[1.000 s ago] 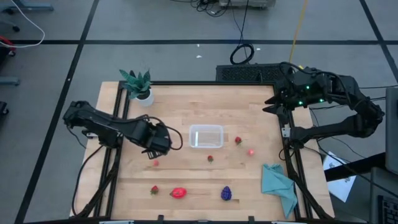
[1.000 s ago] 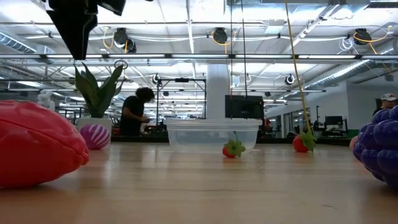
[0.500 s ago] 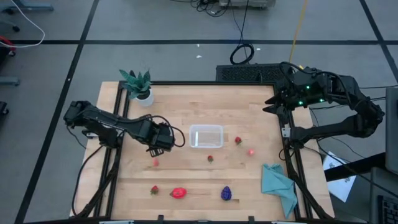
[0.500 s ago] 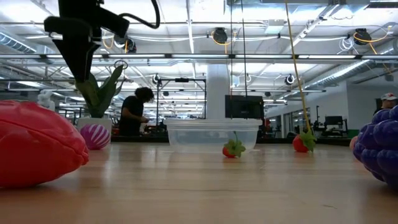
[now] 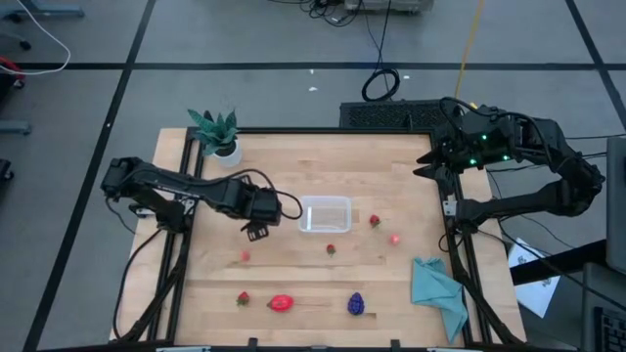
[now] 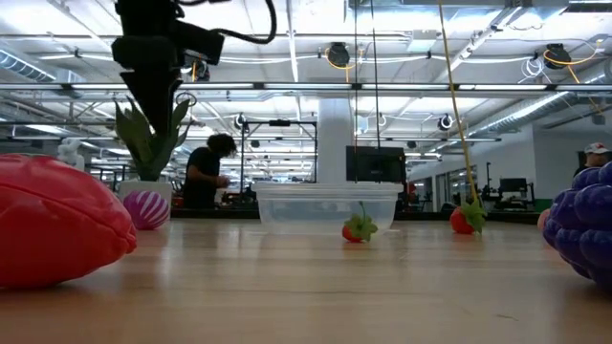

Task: Pick and placing Produce into tupperware
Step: Put the purple onion into the transparent bin

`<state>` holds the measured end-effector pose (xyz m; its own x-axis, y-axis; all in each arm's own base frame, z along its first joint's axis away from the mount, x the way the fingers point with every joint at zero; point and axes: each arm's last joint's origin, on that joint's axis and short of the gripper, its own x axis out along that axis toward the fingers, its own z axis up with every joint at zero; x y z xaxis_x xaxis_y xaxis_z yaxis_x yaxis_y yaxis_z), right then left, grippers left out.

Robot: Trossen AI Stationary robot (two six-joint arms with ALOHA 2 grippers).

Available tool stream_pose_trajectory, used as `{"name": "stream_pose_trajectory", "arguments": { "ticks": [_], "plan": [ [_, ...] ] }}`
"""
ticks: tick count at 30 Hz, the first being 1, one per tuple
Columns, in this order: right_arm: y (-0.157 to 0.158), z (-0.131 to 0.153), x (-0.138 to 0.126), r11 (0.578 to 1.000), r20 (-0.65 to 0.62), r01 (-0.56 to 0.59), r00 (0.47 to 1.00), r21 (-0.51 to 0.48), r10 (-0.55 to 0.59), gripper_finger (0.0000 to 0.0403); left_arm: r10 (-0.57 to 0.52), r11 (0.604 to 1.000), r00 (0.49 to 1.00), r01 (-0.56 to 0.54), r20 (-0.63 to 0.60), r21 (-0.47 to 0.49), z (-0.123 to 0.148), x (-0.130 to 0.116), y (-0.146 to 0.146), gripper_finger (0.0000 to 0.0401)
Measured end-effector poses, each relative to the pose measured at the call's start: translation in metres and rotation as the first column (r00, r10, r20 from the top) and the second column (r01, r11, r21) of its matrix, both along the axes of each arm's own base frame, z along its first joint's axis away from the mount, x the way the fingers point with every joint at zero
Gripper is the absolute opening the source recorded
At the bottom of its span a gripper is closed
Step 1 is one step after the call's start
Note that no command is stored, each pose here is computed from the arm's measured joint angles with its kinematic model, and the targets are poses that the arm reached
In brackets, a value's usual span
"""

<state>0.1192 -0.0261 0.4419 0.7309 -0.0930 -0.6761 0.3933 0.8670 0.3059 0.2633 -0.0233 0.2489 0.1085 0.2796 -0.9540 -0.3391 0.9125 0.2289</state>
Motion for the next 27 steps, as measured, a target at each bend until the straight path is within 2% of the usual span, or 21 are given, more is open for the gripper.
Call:
{"name": "stream_pose_trajectory", "arguments": {
  "ticks": [11, 16, 27],
  "plan": [
    [0.0, 0.0, 0.0, 1.0, 0.002, 0.017, 1.0, 0.02, -0.018, 0.018, 0.073, 0.996, 0.991, -0.079, -0.108, -0.047, -0.047, -0.018, 0.017, 0.0308],
    [0.0, 0.0, 0.0, 1.0, 0.003, 0.017, 1.0, 0.019, -0.017, 0.018, 0.062, 0.992, 0.995, -0.07, -0.081, -0.107, -0.062, -0.019, 0.02, 0.0308],
    [0.0, 0.0, 0.0, 1.0, 0.003, 0.017, 1.0, 0.019, -0.018, 0.018, 0.034, 0.99, 0.999, -0.037, -0.024, -0.137, -0.065, -0.013, 0.02, 0.0308]
  ]
}}
